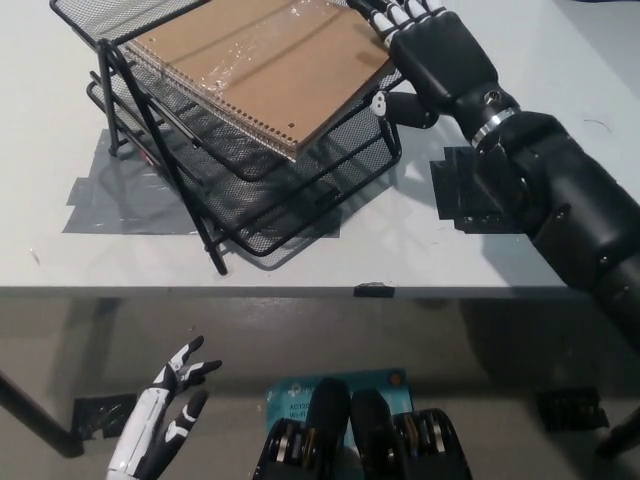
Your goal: A person hands a notebook to the robot and the robot grabs it with its right hand and places it in the file tray kept in the centre of the desk infront of it.
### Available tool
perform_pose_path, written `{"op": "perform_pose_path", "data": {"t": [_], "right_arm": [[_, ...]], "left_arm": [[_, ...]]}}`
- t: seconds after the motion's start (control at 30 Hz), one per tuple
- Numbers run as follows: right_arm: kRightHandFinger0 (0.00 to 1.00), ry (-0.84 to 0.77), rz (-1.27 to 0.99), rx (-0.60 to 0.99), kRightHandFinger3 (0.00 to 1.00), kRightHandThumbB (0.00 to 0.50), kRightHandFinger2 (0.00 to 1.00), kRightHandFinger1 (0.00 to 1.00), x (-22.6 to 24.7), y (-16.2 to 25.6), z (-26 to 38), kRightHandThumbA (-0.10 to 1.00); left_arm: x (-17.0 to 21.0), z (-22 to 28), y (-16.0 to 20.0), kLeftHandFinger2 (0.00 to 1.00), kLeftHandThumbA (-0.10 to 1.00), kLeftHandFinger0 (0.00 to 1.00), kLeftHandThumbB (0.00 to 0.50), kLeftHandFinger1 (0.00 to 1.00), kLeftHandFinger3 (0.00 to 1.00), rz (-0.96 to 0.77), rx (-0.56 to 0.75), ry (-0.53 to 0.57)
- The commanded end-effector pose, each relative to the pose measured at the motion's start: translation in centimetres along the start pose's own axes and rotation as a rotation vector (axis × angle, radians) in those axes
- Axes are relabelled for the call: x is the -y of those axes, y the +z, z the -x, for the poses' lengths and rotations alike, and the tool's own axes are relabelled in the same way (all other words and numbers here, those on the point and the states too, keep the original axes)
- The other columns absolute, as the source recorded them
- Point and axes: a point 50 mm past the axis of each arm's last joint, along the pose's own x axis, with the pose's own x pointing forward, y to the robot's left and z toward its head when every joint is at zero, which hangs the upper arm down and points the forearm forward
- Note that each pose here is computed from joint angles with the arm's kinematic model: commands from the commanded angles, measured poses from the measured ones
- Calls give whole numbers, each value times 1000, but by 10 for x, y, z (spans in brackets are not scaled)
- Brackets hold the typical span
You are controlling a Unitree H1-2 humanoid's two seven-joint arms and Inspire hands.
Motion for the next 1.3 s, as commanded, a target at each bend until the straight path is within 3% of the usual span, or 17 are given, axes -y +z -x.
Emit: {"op": "perform_pose_path", "data": {"t": [0.0, 0.2, 0.3, 0.4, 0.57, 0.6, 0.73, 0.77, 0.83, 0.87, 0.93, 1.0, 1.03, 1.07, 1.17, 1.23, 1.27], "right_arm": [[1000, 813, 9, 253, 1000, 500, 1000, 1000, 350, 64, 61, 567], [1000, 713, -38, 272, 1000, 500, 1000, 1000, 374, 51, 85, 568], [1000, 654, -11, 276, 1000, 500, 1000, 1000, 397, 50, 104, 619], [1000, 586, -23, 275, 1000, 500, 1000, 1000, 421, 46, 123, 495], [1000, 477, -72, 301, 1000, 500, 1000, 1000, 449, 41, 153, 557], [1000, 422, -58, 297, 1000, 500, 1000, 1000, 454, 40, 167, 624], [1000, 278, -114, 305, 1000, 500, 1000, 1000, 459, 35, 206, 593], [1000, 221, -156, 307, 1000, 500, 1000, 1000, 457, 33, 223, 634], [1000, 143, -209, 298, 1000, 500, 1000, 1000, 448, 32, 245, 835], [1000, 116, -225, 293, 1000, 500, 1000, 1000, 445, 33, 252, 862], [1000, -7, -272, 299, 1000, 500, 1000, 1000, 426, 37, 267, 1000], [1000, -205, -303, 330, 1000, 500, 1000, 1000, 393, 42, 283, 1000], [1000, -376, -328, 358, 1000, 500, 1000, 1000, 365, 46, 295, 1000], [1000, -444, -369, 374, 1000, 500, 1000, 1000, 351, 45, 296, 1000], [1000, -559, -539, 432, 1000, 500, 1000, 1000, 292, 39, 300, 1000], [1000, -569, -652, 444, 1000, 466, 1000, 1000, 229, 50, 308, 1000], [1000, -549, -793, 410, 1000, 453, 1000, 1000, 188, 66, 312, 1000]], "left_arm": [[-14, -31, 24, 793, 934, 878, 317, 855, 954, -8, 87, -5], [-17, -36, 25, 794, 940, 864, 321, 853, 946, -16, 95, -9], [-19, -38, 25, 793, 936, 848, 324, 844, 943, -15, 100, -4], [-18, -38, 25, 791, 917, 845, 340, 838, 936, 2, 99, 4], [-17, -37, 23, 801, 921, 847, 329, 844, 937, 3, 99, 4], [-17, -36, 21, 804, 933, 840, 336, 847, 938, 2, 97, 3], [-17, -35, 21, 818, 943, 870, 359, 855, 943, 3, 81, 5], [-17, -35, 22, 825, 942, 879, 363, 860, 947, 5, 75, 6], [-16, -35, 22, 832, 940, 873, 352, 864, 951, 8, 78, 6], [-16, -35, 21, 834, 940, 871, 351, 864, 953, 9, 80, 6], [-17, -34, 21, 854, 948, 865, 352, 866, 971, 6, 85, 5], [-17, -34, 21, 867, 951, 869, 374, 873, 985, 7, 84, 5], [-16, -34, 20, 874, 952, 864, 372, 874, 998, 9, 84, 7], [-15, -33, 20, 879, 949, 871, 362, 878, 1000, 9, 87, 8], [-14, -30, 19, 905, 951, 899, 355, 901, 1000, 8, 89, 11], [-10, -25, 17, 930, 952, 883, 354, 911, 1000, 14, 85, 13], [-9, -23, 16, 970, 938, 932, 360, 950, 1000, 23, 81, 17]]}}
